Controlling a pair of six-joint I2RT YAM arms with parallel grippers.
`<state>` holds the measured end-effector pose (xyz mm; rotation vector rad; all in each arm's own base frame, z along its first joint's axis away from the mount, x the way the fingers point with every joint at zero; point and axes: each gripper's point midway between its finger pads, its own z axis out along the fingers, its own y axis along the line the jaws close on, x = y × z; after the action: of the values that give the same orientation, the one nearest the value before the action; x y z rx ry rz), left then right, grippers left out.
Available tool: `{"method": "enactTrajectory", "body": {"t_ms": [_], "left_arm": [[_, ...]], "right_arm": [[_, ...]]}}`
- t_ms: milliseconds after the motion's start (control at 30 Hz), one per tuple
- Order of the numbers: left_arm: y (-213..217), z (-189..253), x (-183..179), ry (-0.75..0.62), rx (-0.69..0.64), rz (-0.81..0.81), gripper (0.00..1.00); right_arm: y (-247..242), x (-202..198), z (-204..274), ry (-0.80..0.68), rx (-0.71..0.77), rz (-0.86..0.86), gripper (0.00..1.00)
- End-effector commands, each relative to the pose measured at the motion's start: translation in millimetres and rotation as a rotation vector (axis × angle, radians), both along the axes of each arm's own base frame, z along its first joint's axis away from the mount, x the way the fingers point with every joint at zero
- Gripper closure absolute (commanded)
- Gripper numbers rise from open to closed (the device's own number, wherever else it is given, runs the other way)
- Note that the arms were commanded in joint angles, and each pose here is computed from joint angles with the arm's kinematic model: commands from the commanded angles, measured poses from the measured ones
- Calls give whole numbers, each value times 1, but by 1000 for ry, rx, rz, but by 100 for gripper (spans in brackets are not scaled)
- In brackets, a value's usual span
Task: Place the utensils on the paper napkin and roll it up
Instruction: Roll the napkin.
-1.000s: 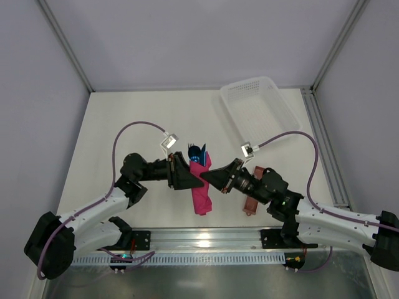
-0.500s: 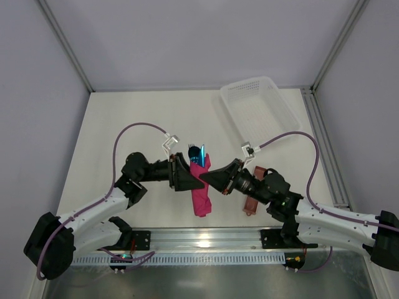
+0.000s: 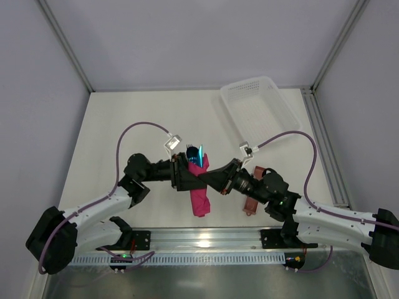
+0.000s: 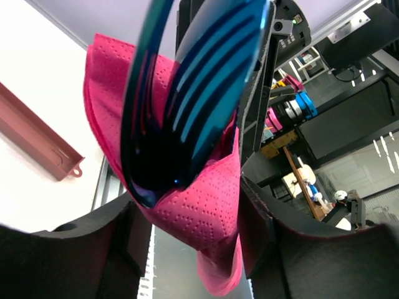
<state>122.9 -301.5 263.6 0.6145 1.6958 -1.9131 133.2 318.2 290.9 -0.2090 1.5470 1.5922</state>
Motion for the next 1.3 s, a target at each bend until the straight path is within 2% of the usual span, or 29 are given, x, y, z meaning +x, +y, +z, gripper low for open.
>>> {"method": "enactTrajectory", "body": {"t_ms": [0, 233, 267, 367, 500, 533, 600, 700, 800, 1167, 1200, 1267], "left_arm": [[-1, 17, -2, -50, -76, -9, 46], [-2, 10, -1, -23, -67, -10, 66], [-2, 10, -1, -21, -67, -9, 74], [-2, 9, 0, -18, -64, -7, 84], [-3, 8, 2, -23, -64, -1, 99], [-3, 7, 3, -23, -61, 1, 100], [-4, 8, 4, -32, -62, 4, 100], [-7, 9, 10, -39, -57, 23, 100], [-9, 11, 15, -51, -63, 38, 100], [-15, 30, 26, -93, -69, 57, 100], [-16, 31, 27, -96, -70, 58, 100], [-17, 33, 28, -100, -71, 58, 100]], "right_arm": [[-7, -3, 44, -79, 139, -10, 96], [-8, -1, 41, -72, 124, -23, 96], [-8, 0, 39, -69, 115, -28, 96], [-10, 0, 35, -71, 86, -36, 96], [-16, 2, 12, -44, -38, -60, 76], [-20, 4, 8, -43, -56, -77, 68], [-30, 1, -3, -43, -107, -90, 59], [-40, -6, -13, -54, -143, -82, 50], [-38, -15, -24, -90, -189, -25, 46], [-20, -18, -47, -96, -275, 57, 51], [-19, -18, -47, -95, -276, 62, 57], [-17, -19, -47, -101, -269, 72, 61]]}}
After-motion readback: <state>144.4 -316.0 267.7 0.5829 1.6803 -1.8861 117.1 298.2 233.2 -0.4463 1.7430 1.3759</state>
